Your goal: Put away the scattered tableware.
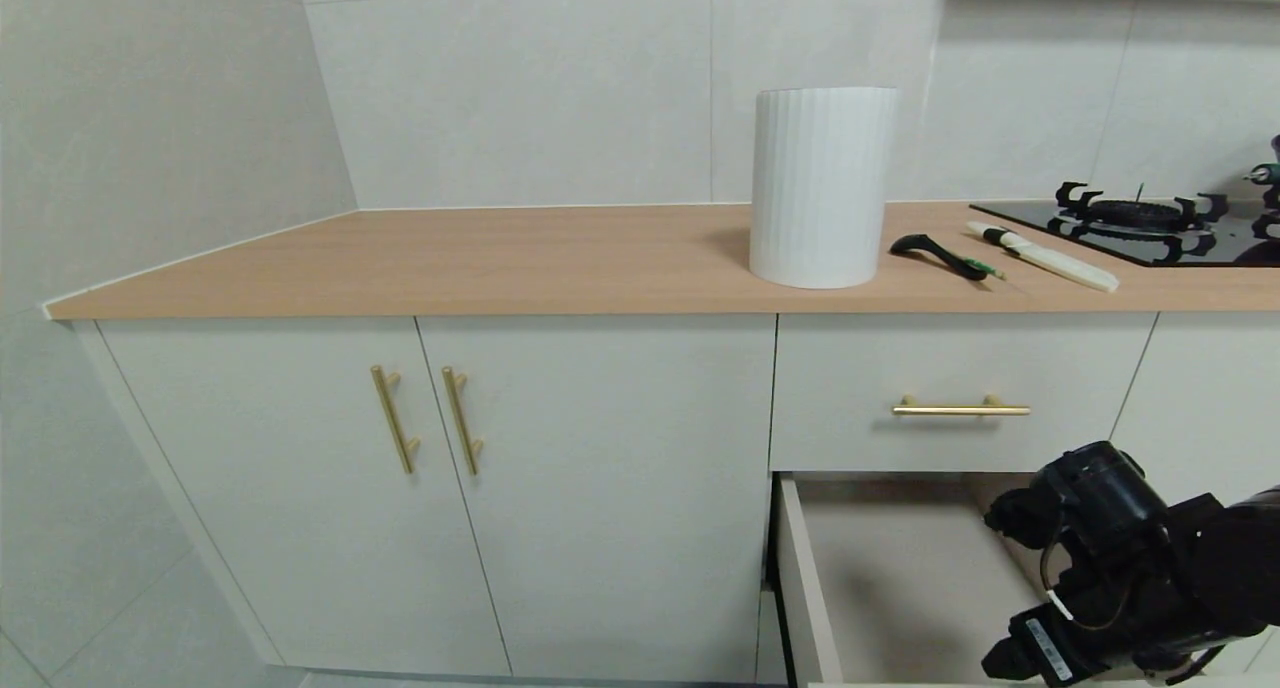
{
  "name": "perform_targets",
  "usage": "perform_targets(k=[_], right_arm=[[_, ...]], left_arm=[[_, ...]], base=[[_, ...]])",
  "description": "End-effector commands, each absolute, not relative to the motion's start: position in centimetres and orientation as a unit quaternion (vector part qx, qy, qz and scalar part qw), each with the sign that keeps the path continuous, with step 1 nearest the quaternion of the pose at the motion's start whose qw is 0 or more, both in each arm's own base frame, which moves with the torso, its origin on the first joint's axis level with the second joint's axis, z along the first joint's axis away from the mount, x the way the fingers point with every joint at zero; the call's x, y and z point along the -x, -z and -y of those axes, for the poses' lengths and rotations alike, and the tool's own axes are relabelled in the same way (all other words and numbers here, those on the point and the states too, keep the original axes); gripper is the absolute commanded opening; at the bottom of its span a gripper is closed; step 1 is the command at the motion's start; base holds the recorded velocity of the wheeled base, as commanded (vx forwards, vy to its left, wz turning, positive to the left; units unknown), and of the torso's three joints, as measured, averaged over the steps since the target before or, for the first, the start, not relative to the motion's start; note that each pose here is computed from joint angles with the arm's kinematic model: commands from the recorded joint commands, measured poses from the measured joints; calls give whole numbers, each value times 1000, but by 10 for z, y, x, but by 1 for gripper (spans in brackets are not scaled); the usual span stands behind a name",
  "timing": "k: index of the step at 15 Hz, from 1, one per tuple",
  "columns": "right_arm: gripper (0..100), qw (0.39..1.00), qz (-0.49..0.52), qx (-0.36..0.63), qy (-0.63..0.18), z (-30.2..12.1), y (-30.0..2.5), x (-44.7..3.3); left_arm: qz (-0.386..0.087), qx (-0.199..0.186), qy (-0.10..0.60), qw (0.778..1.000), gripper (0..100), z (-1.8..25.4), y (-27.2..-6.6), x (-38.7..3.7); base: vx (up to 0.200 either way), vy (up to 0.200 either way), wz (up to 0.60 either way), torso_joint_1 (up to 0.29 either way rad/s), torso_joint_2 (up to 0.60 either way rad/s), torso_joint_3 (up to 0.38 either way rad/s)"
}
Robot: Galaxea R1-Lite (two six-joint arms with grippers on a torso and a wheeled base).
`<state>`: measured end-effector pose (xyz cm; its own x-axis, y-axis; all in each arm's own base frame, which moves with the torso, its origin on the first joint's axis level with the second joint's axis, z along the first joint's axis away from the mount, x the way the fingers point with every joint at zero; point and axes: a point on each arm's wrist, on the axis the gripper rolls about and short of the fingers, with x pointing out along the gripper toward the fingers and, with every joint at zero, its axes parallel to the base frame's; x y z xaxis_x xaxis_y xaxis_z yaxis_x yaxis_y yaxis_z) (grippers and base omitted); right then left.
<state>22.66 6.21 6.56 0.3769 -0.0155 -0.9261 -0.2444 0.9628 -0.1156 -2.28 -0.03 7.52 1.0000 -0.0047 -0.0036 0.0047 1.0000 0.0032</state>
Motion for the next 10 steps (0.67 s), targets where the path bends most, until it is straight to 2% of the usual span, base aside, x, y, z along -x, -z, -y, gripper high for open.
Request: perform_targets(k=[1, 4, 10], right_arm=[[100, 824, -545, 132, -83, -63, -75, -220], [100, 785, -583, 177, -116, -67, -82, -199], [100, 808, -561, 142, -108, -68, -95, -206]], left_arm=[[-2, -2, 2, 1000, 100, 0, -75, 23], [-2, -2, 2, 1000, 100, 0, -75, 23], [-2, -2, 2, 1000, 100, 0, -75, 23]], base=[[0, 0, 0, 0, 0, 0], [0, 0, 0, 0, 0, 0], [0, 0, 0, 0, 0, 0]])
